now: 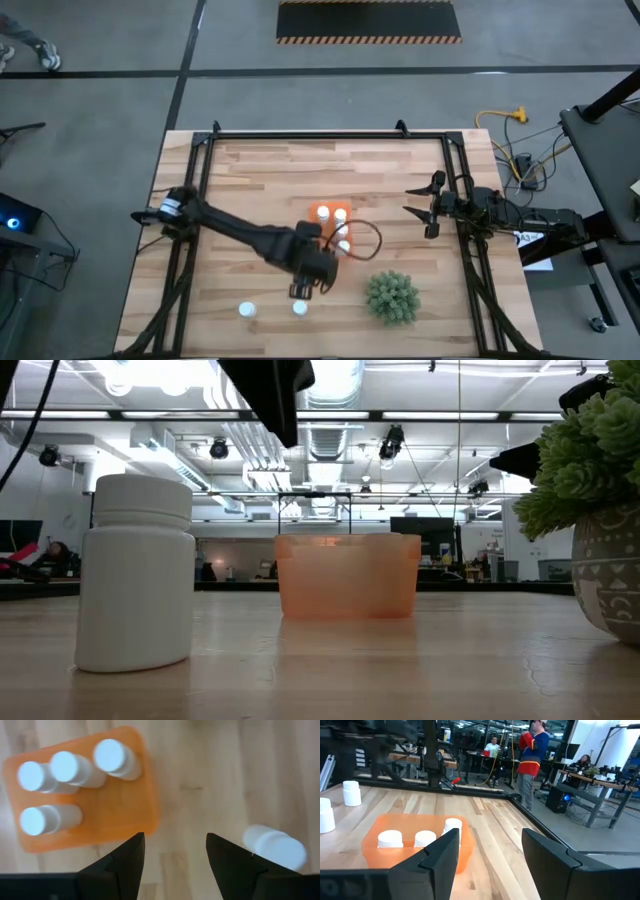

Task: Pick and place pill bottles into a basket
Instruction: Put the white pill bottle into the orange bin

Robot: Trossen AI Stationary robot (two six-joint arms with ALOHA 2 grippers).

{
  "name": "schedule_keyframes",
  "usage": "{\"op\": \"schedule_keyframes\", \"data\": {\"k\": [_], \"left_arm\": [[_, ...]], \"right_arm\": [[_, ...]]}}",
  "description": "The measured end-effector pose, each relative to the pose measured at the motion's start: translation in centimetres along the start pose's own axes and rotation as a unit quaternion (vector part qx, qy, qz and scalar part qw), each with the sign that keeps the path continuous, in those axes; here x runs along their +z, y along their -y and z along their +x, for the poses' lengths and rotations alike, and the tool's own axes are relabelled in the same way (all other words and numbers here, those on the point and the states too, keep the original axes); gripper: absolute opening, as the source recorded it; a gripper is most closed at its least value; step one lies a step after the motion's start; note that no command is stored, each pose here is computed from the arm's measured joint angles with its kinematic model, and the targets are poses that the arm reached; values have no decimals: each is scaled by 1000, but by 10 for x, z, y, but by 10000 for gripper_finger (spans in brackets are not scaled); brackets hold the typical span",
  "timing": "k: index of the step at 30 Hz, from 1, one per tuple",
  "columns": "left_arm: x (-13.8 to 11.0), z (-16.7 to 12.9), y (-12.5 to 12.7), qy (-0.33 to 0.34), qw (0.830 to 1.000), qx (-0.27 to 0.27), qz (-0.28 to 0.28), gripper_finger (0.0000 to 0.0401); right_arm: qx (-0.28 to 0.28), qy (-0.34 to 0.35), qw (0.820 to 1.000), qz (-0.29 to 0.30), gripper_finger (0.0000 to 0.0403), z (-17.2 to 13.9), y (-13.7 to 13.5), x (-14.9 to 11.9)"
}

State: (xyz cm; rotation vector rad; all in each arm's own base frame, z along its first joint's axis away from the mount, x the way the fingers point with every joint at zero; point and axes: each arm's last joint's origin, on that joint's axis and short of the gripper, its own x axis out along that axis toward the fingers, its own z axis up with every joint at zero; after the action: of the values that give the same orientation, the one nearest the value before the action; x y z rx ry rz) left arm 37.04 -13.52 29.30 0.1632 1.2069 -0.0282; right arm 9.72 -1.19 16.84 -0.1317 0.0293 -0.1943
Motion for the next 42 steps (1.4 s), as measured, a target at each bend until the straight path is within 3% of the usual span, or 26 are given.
{"op": "schedule_keyframes", "data": {"k": [8,28,42], "left_arm": [[-11,-8,36,-3,999,-15,46,194],[-37,-24,101,0,996,-46,76,194],[-56,-32,129,-8,997,-52,55,194]], "right_arm": [[0,0,1000,-1,206,0,0,0],[0,0,1000,0,206,0,0,0],[0,0,1000,0,206,0,0,0]]}}
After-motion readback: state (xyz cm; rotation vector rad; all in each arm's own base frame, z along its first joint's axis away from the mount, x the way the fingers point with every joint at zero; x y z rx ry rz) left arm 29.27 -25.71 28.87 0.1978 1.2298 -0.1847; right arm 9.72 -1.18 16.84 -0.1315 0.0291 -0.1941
